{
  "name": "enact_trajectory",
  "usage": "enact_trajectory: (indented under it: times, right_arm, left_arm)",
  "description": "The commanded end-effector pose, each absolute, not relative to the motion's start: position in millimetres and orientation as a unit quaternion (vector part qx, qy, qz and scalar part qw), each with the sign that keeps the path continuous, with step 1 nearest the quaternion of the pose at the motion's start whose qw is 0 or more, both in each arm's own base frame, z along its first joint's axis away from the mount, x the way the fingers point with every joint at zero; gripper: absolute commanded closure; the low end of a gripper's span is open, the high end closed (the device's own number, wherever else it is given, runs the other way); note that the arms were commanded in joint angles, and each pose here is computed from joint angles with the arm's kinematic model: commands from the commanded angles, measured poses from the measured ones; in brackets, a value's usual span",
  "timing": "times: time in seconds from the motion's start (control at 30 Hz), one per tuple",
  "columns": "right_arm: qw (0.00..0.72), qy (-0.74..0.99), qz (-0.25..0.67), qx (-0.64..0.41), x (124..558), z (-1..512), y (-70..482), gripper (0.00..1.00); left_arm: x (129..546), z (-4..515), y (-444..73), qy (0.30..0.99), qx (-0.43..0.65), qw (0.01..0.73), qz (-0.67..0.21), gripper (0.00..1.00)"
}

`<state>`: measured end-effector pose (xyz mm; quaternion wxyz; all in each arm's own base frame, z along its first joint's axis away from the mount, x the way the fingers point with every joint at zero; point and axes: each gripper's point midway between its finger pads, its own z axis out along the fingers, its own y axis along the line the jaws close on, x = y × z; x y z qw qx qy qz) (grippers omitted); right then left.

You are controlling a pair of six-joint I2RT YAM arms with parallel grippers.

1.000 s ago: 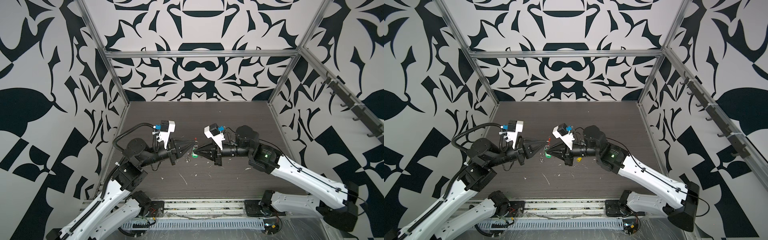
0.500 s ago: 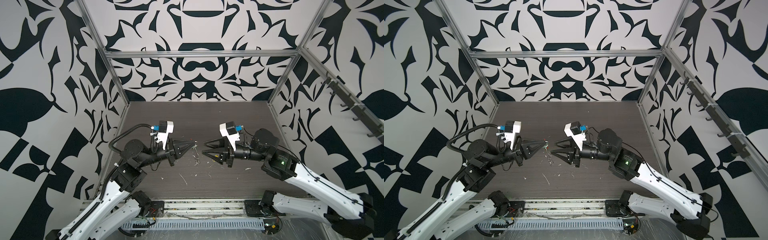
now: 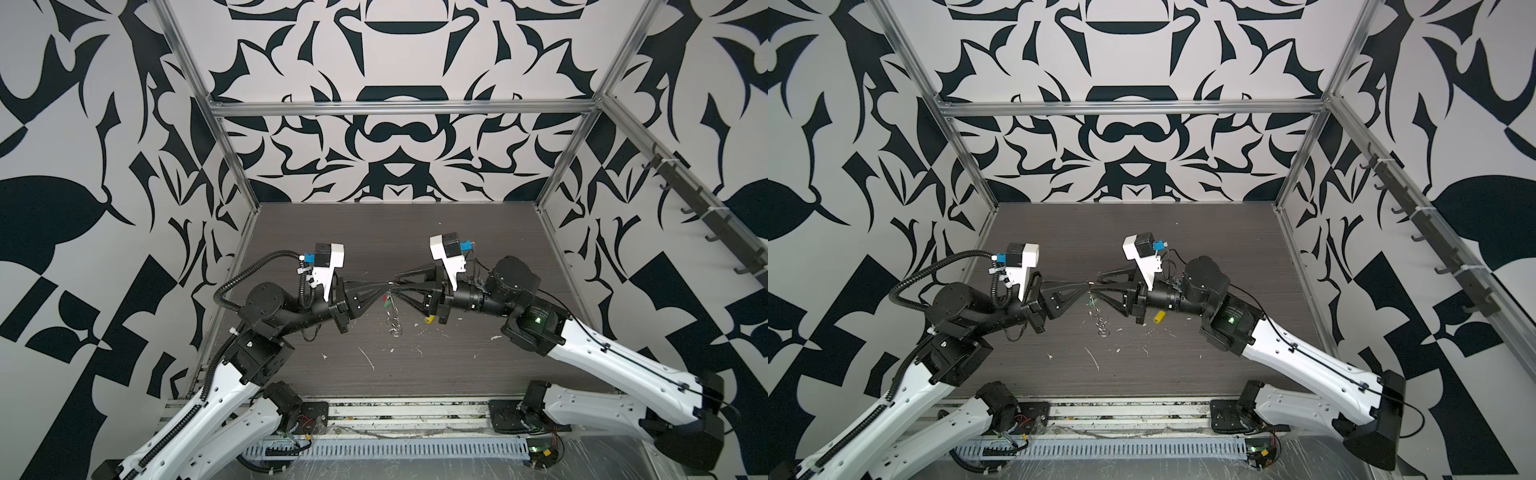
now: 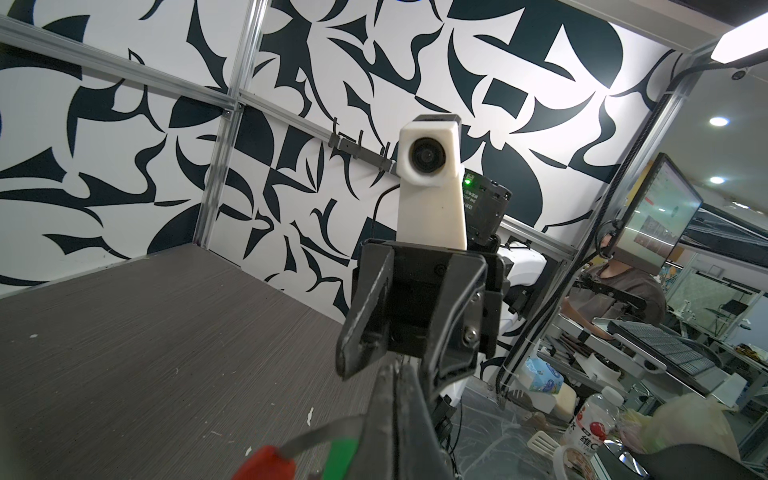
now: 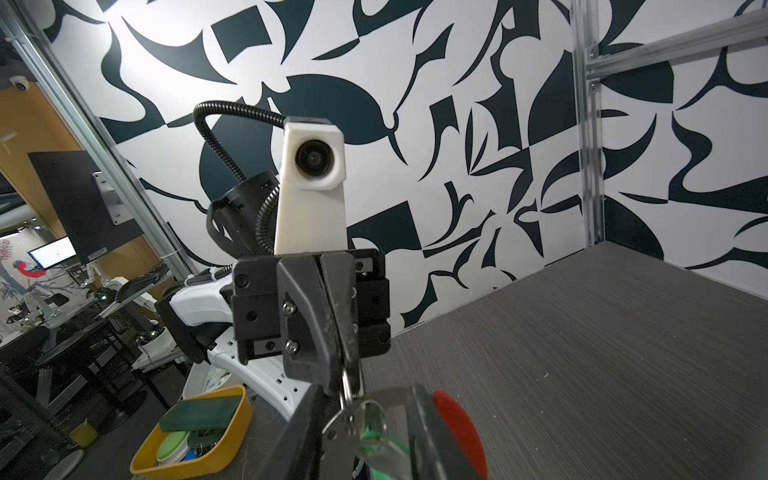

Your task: Remove the keys from the keyring

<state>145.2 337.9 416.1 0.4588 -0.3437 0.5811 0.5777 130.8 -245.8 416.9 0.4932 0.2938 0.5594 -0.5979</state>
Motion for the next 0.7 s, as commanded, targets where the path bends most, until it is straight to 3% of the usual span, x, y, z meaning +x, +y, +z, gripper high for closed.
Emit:
enact_trajectory:
  times: [0.0,0.5,0.67]
  right_arm:
    - [0.469,0.545,0.601,-0.348,135.8,436.9,336.0,0.68]
    - [0.452,0.547,0.604,-0.363,130.6,430.4,338.7,0.99]
    - [0.45,0.547,0.602,-0.37,127.2,428.8,335.9,1.0]
  left_arm:
    - [124.2,426.4,-242.2,0.537,0.298,0.505,-0.606,1.0]
    - [125.9,425.1,-243.9,0.539,0.298,0.501,-0.608,1.0]
    - [129.0,420.4,-245.8,0.553,0.291,0.49,-0.608,0.98]
